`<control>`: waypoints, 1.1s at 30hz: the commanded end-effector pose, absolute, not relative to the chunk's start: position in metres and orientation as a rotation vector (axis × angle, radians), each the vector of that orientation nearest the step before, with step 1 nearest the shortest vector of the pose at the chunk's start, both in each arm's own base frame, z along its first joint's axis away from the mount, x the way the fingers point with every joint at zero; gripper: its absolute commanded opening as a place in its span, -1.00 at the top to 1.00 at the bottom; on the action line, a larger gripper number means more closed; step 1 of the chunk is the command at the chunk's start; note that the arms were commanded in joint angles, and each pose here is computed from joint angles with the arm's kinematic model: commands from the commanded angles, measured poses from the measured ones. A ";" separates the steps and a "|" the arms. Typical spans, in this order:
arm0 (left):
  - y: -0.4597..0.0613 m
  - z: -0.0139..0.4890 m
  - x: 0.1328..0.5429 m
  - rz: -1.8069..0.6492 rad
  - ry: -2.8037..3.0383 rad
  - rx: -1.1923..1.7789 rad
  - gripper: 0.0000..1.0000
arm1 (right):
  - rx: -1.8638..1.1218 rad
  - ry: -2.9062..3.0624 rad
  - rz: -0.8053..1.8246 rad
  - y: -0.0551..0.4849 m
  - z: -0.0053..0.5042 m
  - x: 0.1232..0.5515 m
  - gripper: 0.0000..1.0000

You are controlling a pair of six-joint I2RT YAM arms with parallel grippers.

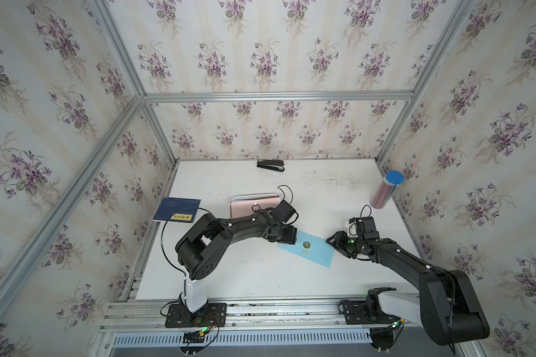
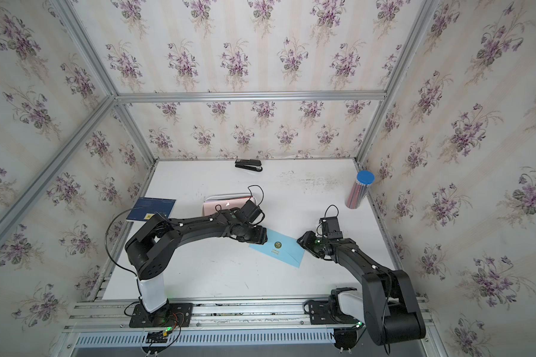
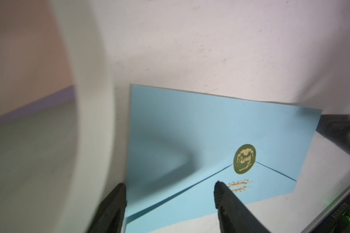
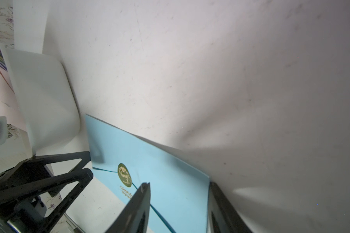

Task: Put the sealed envelopes into the storage box
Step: Pick up the envelope from the center of the board.

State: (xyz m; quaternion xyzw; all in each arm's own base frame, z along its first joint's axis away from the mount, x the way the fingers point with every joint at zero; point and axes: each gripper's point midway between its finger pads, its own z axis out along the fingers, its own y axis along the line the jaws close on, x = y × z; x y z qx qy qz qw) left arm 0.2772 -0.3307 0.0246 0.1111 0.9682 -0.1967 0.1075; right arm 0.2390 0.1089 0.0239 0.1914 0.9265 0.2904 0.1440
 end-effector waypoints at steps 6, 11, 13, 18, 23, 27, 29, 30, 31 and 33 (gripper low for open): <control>-0.324 0.005 0.260 -0.573 2.945 0.310 -0.41 | 0.569 2.684 1.012 0.126 0.036 0.226 -0.01; -0.322 0.002 0.259 -0.572 2.948 0.302 -0.41 | 0.545 2.630 1.106 0.133 0.058 0.232 -0.01; -0.321 0.000 0.258 -0.570 2.951 0.299 -0.41 | 0.536 2.615 1.136 0.136 0.063 0.232 -0.01; -0.321 0.004 0.258 -0.590 2.940 0.293 -0.41 | 0.527 2.637 1.144 0.137 0.056 0.226 0.22; -0.324 0.022 0.261 -0.635 2.903 0.276 -0.46 | 0.510 2.617 1.163 0.138 0.059 0.227 0.66; -0.327 0.060 0.262 -0.719 2.840 0.238 -0.58 | 0.460 2.503 1.183 0.139 0.089 0.239 0.89; -0.327 0.083 0.259 -0.775 2.805 0.205 -0.62 | 0.432 2.419 1.200 0.138 0.113 0.246 1.00; -0.326 0.096 0.256 -0.807 2.784 0.176 -0.65 | 0.418 2.367 1.209 0.138 0.128 0.249 1.00; -0.324 0.109 0.253 -0.843 2.762 0.142 -0.68 | 0.406 2.314 1.219 0.138 0.143 0.252 1.00; -0.327 0.132 0.246 -1.033 2.707 0.057 -0.76 | 0.384 2.206 1.247 0.138 0.172 0.255 1.00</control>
